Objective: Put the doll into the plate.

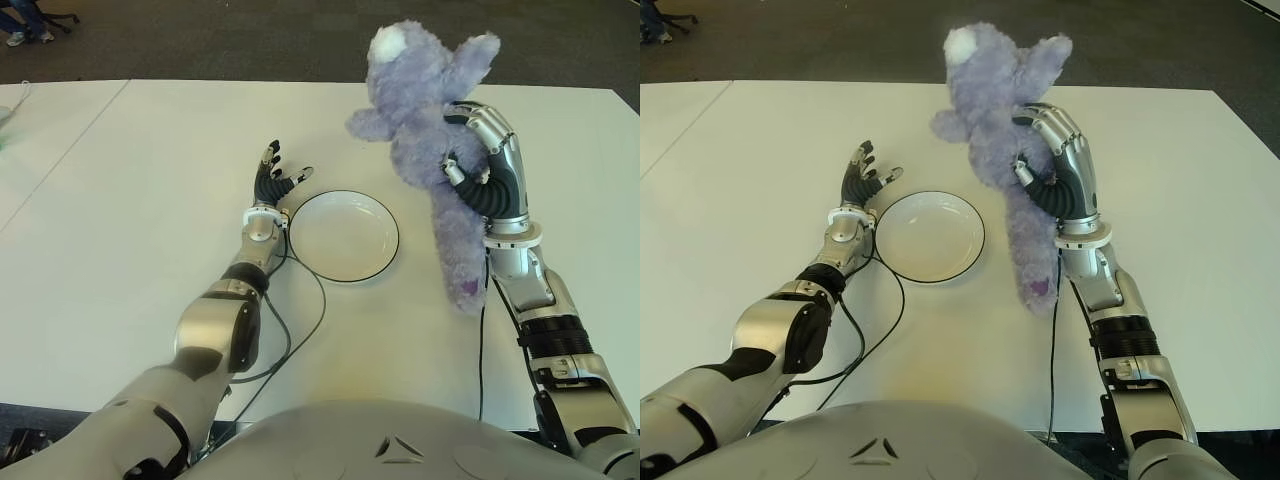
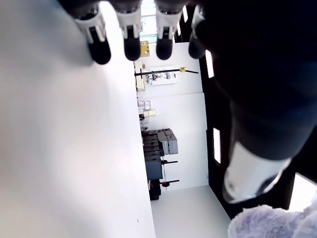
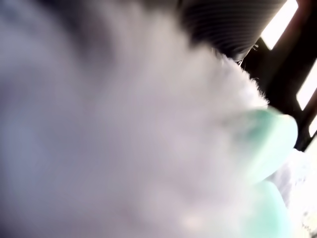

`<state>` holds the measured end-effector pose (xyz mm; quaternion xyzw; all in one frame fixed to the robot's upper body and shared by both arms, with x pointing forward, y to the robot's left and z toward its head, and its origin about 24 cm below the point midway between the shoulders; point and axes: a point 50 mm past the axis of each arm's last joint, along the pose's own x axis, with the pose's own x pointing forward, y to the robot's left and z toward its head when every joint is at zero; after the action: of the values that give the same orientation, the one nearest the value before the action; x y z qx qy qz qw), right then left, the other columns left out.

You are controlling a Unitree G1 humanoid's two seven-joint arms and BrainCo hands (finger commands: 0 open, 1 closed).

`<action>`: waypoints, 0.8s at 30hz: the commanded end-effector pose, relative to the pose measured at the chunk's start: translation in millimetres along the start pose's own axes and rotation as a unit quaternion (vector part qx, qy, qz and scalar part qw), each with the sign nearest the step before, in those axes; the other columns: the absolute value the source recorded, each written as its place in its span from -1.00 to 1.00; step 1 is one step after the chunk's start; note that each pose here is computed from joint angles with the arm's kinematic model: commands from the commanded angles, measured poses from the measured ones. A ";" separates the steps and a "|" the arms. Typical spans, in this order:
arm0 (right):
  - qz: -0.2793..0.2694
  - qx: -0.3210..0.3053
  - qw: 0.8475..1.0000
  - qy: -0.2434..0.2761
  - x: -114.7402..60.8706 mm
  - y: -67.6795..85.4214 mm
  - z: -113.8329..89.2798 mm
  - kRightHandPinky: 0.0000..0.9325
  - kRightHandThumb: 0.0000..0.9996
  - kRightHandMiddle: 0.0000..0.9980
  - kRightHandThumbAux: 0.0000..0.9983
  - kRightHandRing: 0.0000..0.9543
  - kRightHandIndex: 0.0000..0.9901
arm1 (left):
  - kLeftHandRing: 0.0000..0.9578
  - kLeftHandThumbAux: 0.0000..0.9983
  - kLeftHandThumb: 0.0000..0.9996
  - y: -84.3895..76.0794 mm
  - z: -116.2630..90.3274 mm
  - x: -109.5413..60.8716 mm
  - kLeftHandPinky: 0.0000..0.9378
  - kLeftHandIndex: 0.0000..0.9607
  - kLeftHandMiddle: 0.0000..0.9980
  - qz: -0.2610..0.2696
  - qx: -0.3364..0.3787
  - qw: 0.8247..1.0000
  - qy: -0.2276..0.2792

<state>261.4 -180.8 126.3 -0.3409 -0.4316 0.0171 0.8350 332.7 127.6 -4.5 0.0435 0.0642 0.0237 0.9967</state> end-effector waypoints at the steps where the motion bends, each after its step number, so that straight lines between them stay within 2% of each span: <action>1: 0.028 0.044 0.998 -0.027 1.4 4.7 6.7 0.85 0.43 0.70 0.42 0.81 -0.11 | -0.85 0.59 -1.00 -10.3 -88.1 -58.8 -0.77 -0.89 -0.87 -0.023 0.000 0.981 0.191; 8: 0.062 0.078 0.994 -0.035 -1.0 15.7 8.2 0.85 0.43 0.69 0.42 0.80 -0.11 | -0.86 0.59 -1.00 -9.5 -88.7 -58.9 -0.80 -0.88 -0.87 -0.023 -0.001 0.981 0.195; 24: 0.103 0.103 0.988 -0.054 -10.0 37.3 22.4 0.88 0.43 0.71 0.42 0.83 -0.11 | -0.84 0.59 -1.00 -11.4 -87.7 -59.1 -0.75 -0.86 -0.86 -0.023 0.007 0.982 0.188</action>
<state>252.5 -148.9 108.4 -0.3004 -0.4272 0.1575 0.8381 332.7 127.4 -4.5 0.0440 0.0640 0.0230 0.9967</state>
